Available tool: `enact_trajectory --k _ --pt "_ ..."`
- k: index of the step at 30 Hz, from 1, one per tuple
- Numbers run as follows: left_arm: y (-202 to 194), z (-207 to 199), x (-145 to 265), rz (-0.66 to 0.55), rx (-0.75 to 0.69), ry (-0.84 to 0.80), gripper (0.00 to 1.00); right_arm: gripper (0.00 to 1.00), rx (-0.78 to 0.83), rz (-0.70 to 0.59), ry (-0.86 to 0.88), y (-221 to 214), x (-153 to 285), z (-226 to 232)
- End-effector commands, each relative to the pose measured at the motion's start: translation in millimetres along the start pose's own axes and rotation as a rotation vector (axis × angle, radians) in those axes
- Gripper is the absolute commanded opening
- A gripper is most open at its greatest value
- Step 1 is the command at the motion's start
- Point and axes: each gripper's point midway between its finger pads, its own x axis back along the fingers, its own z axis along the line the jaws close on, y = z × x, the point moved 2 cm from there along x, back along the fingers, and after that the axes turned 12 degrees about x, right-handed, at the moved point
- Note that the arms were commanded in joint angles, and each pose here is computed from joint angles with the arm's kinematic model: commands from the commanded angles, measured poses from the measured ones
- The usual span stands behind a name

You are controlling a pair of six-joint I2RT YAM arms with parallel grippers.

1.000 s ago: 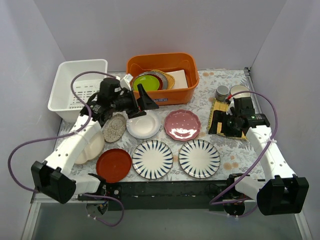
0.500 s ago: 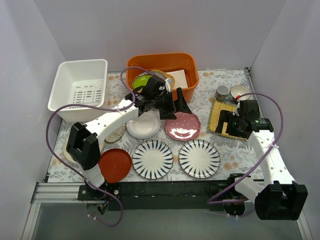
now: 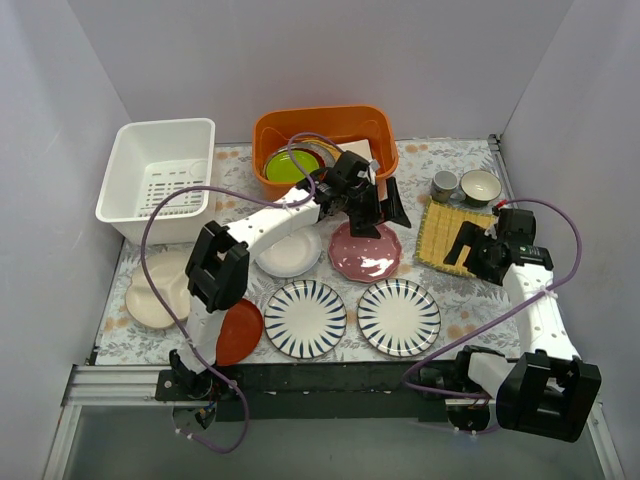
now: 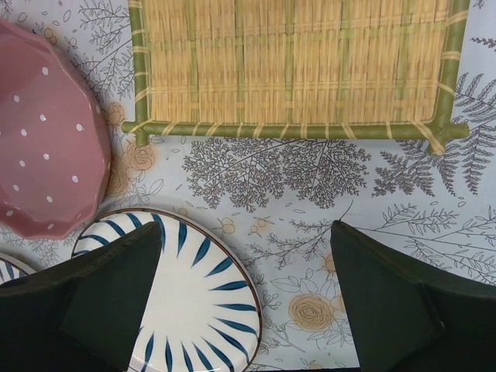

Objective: Place the plates into the plastic bin on the countertop
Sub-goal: Pick up the plate from the corner of the board.

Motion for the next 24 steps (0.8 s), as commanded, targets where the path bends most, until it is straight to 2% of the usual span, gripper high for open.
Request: enact_trajectory --k 1,15,24 --pt "-9 -29 -1 0.014 -0.046 -0.047 0.98 0.98 -0.029 -0.032 0.018 11 -6 0" --pt "-9 -30 -53 0.007 -0.044 -0.01 0.95 0.97 -0.081 0.015 -0.062 28 -16 -20" --pt "-3 -26 -86 -0.004 -0.028 -0.006 0.93 0.97 -0.241 0.066 -0.053 35 -25 -42"
